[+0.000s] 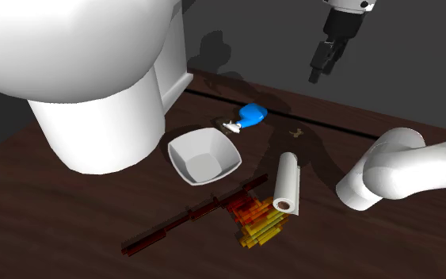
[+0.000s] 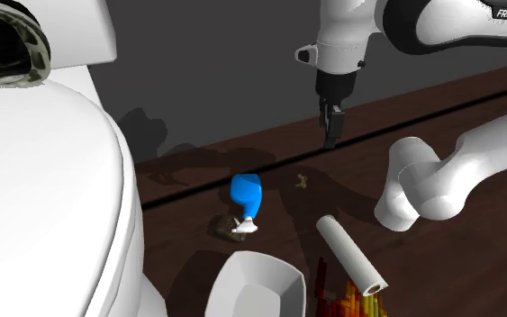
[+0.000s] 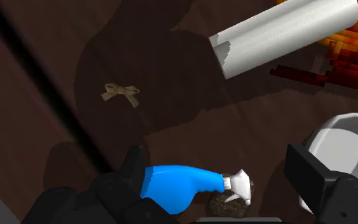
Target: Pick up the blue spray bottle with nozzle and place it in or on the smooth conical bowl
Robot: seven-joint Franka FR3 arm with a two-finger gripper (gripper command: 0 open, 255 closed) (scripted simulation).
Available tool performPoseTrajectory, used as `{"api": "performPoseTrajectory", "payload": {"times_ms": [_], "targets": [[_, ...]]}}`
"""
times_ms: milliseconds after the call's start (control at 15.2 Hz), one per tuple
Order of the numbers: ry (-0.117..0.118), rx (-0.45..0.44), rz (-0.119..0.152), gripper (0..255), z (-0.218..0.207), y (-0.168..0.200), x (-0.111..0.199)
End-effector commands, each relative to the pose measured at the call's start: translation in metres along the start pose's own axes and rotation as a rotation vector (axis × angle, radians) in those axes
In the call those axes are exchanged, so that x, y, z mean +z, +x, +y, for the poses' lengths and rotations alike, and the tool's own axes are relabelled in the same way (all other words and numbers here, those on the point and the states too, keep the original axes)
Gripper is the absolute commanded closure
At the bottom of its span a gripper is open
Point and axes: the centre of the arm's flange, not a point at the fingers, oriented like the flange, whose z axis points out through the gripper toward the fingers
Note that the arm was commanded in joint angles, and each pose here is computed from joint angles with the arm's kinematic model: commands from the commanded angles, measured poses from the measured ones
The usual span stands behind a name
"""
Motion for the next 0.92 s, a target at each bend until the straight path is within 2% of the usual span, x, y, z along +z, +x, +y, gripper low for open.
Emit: {"api": "performPoseTrajectory", "payload": {"times_ms": [0, 462, 858], "targets": [[0.0, 0.0, 0.0, 0, 0.0, 0.0, 0.0], [0.036, 0.375, -0.017, 0, -0.018, 0.059, 0.068], [0.066, 0.696, -0.031, 0, -0.017, 0.112, 0.127]]}}
